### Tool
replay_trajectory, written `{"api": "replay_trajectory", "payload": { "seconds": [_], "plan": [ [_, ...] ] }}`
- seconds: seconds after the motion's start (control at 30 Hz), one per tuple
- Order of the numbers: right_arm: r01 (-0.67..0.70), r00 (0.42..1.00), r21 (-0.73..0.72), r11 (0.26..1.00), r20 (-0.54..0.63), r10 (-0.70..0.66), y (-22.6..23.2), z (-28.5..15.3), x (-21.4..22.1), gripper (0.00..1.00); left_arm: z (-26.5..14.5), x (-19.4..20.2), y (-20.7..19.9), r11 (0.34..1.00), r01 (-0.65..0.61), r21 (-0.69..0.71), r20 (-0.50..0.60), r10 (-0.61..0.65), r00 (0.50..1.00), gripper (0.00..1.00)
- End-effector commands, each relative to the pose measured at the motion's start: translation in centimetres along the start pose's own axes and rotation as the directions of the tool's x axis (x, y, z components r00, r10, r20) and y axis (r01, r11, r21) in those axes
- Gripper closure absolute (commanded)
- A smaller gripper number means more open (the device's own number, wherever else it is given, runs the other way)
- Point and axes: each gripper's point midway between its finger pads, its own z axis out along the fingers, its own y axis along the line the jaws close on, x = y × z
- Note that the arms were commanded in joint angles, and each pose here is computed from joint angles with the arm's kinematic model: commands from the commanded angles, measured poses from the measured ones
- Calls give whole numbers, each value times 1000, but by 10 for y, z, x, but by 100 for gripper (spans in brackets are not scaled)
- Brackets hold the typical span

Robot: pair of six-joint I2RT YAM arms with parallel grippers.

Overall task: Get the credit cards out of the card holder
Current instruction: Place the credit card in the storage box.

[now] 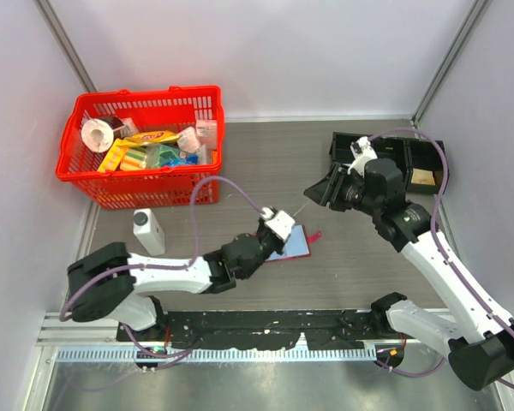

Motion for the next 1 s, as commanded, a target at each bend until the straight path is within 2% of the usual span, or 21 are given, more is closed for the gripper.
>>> {"api": "replay_trajectory", "payload": {
  "seconds": [0.0,0.13,0.23,0.3,0.37,0.5,0.63,0.77,0.97],
  "plan": [
    [207,978,21,978,14,-207,1,-11,-16,55,-5,-12,7,952,291,95,-48,-288,957,100],
    [305,952,29,952,6,-305,3,-20,-23,53,-7,-12,20,908,409,97,-104,-399,911,100],
    [351,936,27,936,-26,-351,2,-22,-19,53,-6,-10,33,856,514,47,-137,-504,853,100],
    [364,931,41,931,-33,-363,-3,-20,-16,52,-5,-8,44,805,593,-7,-150,-587,796,100],
    [379,925,40,924,-23,-379,-5,-17,-10,51,-4,-6,53,725,686,-62,-147,-687,712,100],
    [443,894,71,894,35,-446,-2,-9,1,50,-1,2,67,608,770,-193,-157,-794,587,100],
    [561,817,161,812,45,-574,1,0,15,50,3,9,70,496,809,-315,-185,-868,461,100],
    [652,736,215,728,54,-675,8,7,24,50,10,2,64,402,841,-361,-212,-914,346,100],
    [757,596,252,603,109,-795,23,11,29,50,14,-1,60,317,856,-408,-206,-946,252,100]
  ]
}}
